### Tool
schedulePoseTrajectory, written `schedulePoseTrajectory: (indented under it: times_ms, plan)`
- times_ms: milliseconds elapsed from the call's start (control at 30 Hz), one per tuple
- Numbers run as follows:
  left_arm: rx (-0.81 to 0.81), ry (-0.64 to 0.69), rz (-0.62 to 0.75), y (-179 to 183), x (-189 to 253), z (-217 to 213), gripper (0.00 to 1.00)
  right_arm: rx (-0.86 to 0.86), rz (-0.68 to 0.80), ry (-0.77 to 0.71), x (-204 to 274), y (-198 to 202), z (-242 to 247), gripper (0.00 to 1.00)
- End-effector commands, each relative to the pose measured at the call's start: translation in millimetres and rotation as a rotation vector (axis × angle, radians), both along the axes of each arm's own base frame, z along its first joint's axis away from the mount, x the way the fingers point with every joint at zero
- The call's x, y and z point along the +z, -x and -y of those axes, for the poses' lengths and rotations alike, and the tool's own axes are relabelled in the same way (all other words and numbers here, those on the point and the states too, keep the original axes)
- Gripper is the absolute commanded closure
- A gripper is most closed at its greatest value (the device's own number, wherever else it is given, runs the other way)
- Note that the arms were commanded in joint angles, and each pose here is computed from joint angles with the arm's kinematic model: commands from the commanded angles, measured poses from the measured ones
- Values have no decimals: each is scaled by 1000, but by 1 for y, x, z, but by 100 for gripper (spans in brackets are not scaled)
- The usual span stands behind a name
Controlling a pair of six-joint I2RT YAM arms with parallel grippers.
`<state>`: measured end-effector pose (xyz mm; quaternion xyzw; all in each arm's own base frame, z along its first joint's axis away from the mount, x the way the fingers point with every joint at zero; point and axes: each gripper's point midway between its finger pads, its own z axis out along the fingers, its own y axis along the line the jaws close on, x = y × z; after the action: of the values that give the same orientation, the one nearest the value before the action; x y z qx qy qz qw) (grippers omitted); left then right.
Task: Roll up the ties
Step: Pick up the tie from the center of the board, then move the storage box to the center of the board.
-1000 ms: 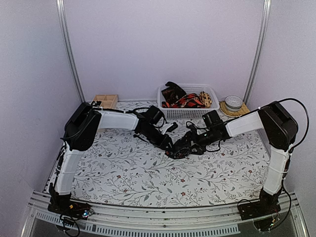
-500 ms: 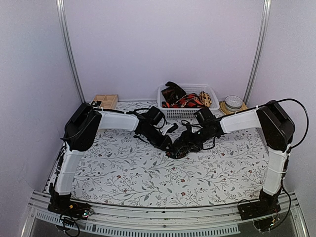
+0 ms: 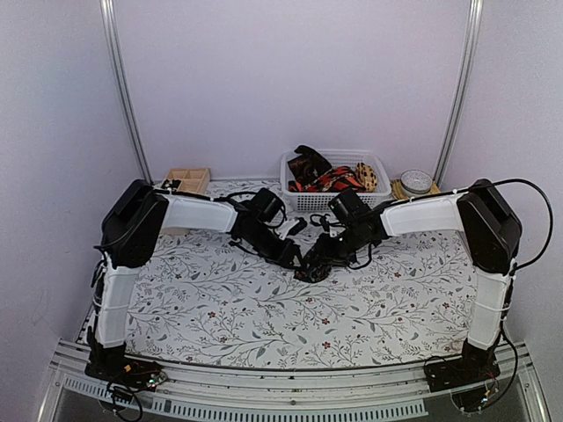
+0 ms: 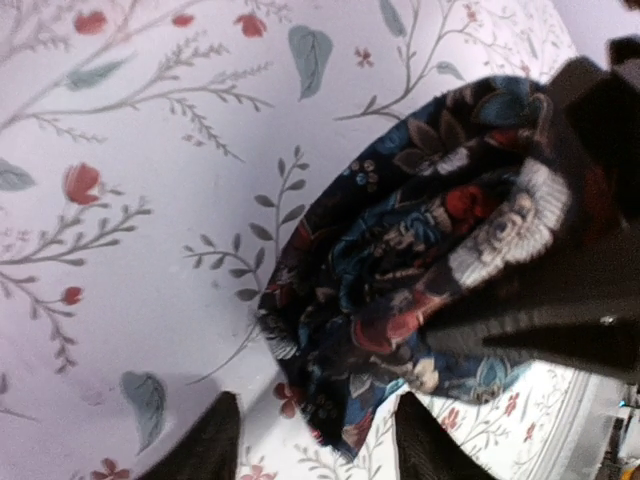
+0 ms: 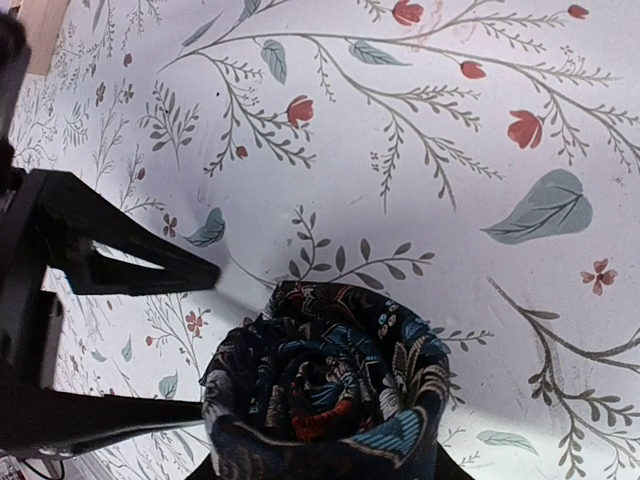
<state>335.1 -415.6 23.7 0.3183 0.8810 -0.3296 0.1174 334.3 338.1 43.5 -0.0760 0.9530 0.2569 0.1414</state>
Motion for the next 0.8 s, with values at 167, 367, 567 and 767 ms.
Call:
schedulePoseTrajectory:
  times_ms: [167,367,567,767]
  plan:
    - [318,-64,227,-86,81,-110,0,-14,162,96,34,-15,16,93]
    - [539,-175,340,-134,110,-203,0,-17,220,81,64,-16,20,94]
    - [639,-308,381,-179,101,-259,0,-21,238,59,80,-10,24,94]
    - [687,-415,403,-214,83,-293,2,-30,257,44,91,-7,28,94]
